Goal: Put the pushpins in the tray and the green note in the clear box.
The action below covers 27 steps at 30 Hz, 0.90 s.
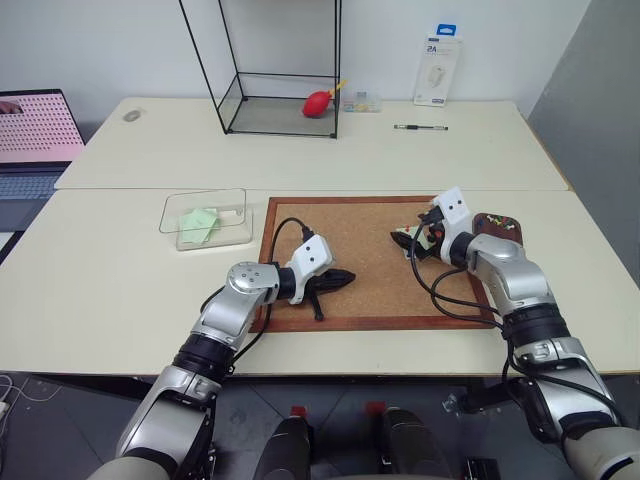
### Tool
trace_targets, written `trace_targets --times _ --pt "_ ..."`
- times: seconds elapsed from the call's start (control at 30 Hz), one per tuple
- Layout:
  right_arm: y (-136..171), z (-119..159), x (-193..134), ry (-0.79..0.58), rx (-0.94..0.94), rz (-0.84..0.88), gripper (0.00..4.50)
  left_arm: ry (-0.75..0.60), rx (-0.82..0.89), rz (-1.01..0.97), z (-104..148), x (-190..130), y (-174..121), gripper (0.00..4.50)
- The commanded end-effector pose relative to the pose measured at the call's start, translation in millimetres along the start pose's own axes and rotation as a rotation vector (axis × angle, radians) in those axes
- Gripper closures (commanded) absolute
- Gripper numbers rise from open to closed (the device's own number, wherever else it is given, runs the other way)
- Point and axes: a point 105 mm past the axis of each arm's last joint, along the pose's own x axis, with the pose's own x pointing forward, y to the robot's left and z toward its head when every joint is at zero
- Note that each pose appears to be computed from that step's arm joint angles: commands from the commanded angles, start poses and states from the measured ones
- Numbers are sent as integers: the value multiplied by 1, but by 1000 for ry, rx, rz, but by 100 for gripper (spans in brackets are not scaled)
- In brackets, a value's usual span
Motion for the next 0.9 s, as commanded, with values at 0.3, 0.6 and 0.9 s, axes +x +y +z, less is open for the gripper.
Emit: trace_targets --times 0.3,0.6,0.9 --pt "-10 9 7 -50 -41 -53 234 30 -13 -20 -5 0 -6 450" --pt "-11 12 6 -63 -61 -55 421 54 -14 -26 -10 -1 -6 450" --pt "-8 21 4 -97 -65 -39 449 99 -43 -26 -20 -1 -8 450"
